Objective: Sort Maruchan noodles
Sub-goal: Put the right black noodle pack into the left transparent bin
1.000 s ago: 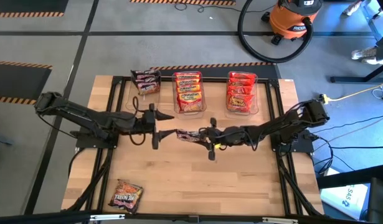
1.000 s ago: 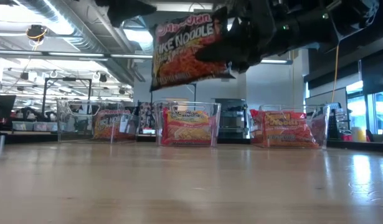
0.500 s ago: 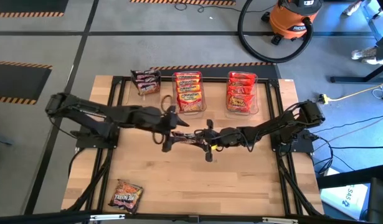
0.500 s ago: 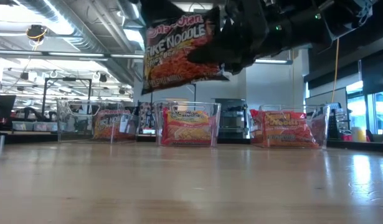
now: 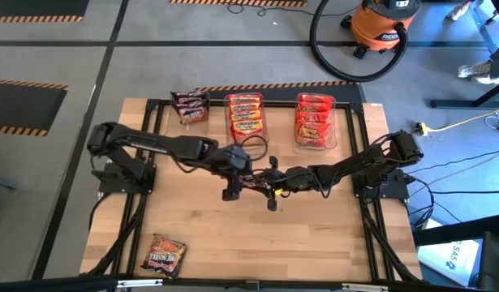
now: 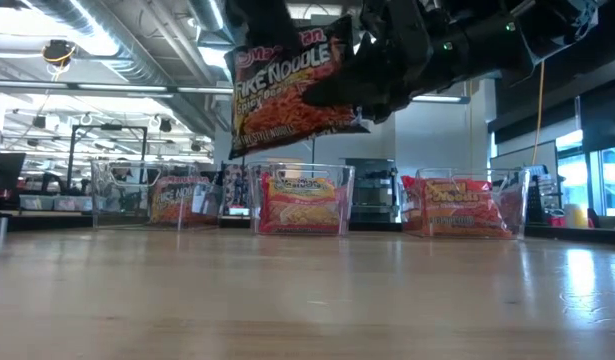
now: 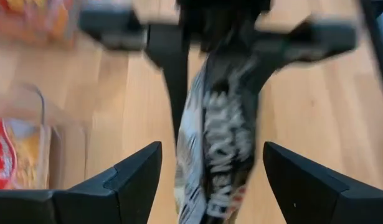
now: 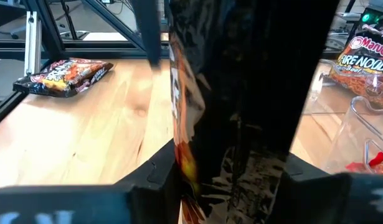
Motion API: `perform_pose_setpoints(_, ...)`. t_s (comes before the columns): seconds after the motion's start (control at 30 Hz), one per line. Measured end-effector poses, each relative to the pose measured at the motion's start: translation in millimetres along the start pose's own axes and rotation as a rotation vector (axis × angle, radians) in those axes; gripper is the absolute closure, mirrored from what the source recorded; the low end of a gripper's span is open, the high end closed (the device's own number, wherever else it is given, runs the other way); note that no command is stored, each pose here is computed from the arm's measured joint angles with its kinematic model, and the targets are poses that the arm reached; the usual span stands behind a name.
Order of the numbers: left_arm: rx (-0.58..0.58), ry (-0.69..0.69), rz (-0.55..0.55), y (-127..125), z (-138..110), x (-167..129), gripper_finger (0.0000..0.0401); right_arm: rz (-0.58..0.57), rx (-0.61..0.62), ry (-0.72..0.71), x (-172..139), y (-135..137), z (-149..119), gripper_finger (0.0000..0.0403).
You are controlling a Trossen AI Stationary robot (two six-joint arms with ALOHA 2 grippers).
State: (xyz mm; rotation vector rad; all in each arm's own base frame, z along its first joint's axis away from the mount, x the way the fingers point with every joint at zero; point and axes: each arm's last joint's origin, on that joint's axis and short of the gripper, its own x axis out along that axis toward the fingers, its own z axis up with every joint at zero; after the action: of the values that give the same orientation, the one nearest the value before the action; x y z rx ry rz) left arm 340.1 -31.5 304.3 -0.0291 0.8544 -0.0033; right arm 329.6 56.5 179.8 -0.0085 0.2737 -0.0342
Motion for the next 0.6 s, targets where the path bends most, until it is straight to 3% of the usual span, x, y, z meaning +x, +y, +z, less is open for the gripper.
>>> perform_pose_setpoints(0.33, -0.018, 0.159, 0.009, 8, -11, 32, 0.0140, -0.002, -0.002, 0.013, 0, 0, -1, 0.0272)
perform_pose_setpoints(0.6, 0.003, 0.159, -0.039, 7, -11, 33, 0.0224, -0.002, -0.002, 0.010, 0, 0, -1, 0.0271)
